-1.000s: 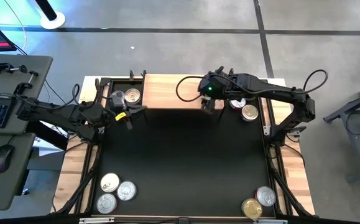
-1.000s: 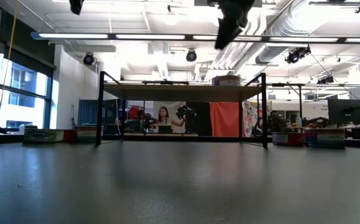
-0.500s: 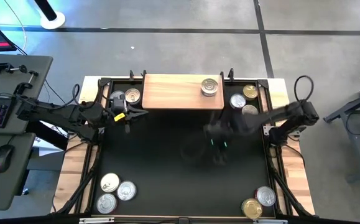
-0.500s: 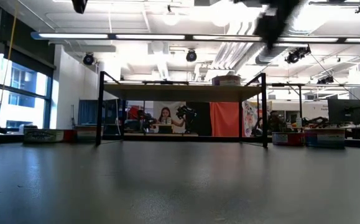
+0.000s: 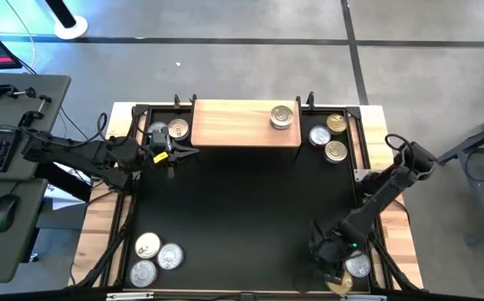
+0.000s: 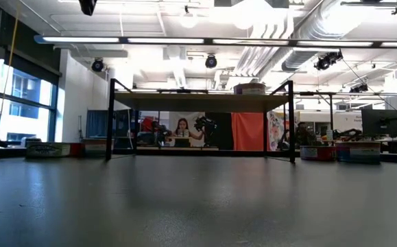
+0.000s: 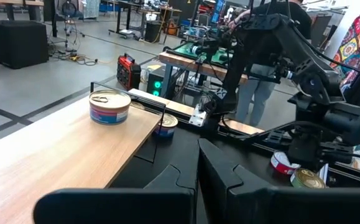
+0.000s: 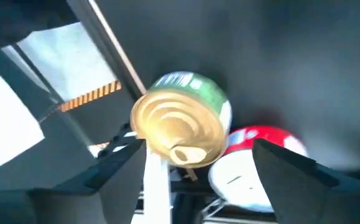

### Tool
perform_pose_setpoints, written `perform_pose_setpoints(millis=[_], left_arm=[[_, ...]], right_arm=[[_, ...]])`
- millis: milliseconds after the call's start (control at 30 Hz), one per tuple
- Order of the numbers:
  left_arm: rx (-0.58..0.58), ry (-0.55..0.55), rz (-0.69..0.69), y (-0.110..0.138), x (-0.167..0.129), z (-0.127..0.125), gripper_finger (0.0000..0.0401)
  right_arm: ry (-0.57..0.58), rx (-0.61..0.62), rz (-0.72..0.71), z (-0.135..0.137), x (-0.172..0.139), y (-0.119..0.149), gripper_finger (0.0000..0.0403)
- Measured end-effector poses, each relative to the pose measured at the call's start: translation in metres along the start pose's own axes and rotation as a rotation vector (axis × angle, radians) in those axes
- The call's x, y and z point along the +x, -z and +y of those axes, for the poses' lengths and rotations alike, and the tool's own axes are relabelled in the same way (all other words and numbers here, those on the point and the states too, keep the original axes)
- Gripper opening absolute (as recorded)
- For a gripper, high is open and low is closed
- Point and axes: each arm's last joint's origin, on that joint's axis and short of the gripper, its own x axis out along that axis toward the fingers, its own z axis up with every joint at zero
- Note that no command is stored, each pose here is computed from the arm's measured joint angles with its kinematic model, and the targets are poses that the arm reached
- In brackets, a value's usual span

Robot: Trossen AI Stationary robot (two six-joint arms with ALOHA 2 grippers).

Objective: Stack canned seafood by type on shelf
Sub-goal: Put the bottom green tuna can on the shelf

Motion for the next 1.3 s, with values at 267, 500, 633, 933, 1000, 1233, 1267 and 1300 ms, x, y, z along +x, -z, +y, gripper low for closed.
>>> perform_pose_setpoints(millis=[267, 500, 633, 933, 1000, 1233, 1267, 1300], left_arm=[[-0.023, 0.031, 0.009, 0.0, 0.0, -0.001, 0.0], [-0.005, 0.277, 0.114, 0.009, 0.006, -0.013, 0.0], [0.045, 0.313, 0.224, 0.029, 0.024, -0.028, 0.0], [0.085, 0.351, 0.318, 0.064, 0.059, -0.054, 0.0], [0.093, 0.355, 0.313, 0.064, 0.059, -0.055, 0.0], [0.14, 0.319, 0.291, 0.062, 0.058, -0.053, 0.0], [0.144, 0.309, 0.296, 0.063, 0.057, -0.052, 0.0], [0.147, 0.303, 0.301, 0.063, 0.057, -0.052, 0.0]], right_arm=[[-0.087, 0.015, 0.064, 0.005, 0.023, 0.015, 0.0058], [-0.12, 0.046, 0.077, -0.003, 0.038, 0.01, 0.0011], [-0.125, 0.015, 0.109, -0.003, 0.047, 0.007, 0.0005], [-0.108, -0.063, 0.132, -0.01, 0.061, -0.021, 0.0], [-0.123, -0.07, 0.12, -0.013, 0.058, -0.032, 0.0], [-0.127, -0.123, -0.105, -0.028, 0.028, -0.082, 0.0], [-0.12, -0.128, -0.15, -0.031, 0.022, -0.09, 0.0], [-0.111, -0.132, -0.197, -0.033, 0.016, -0.098, 0.0]])
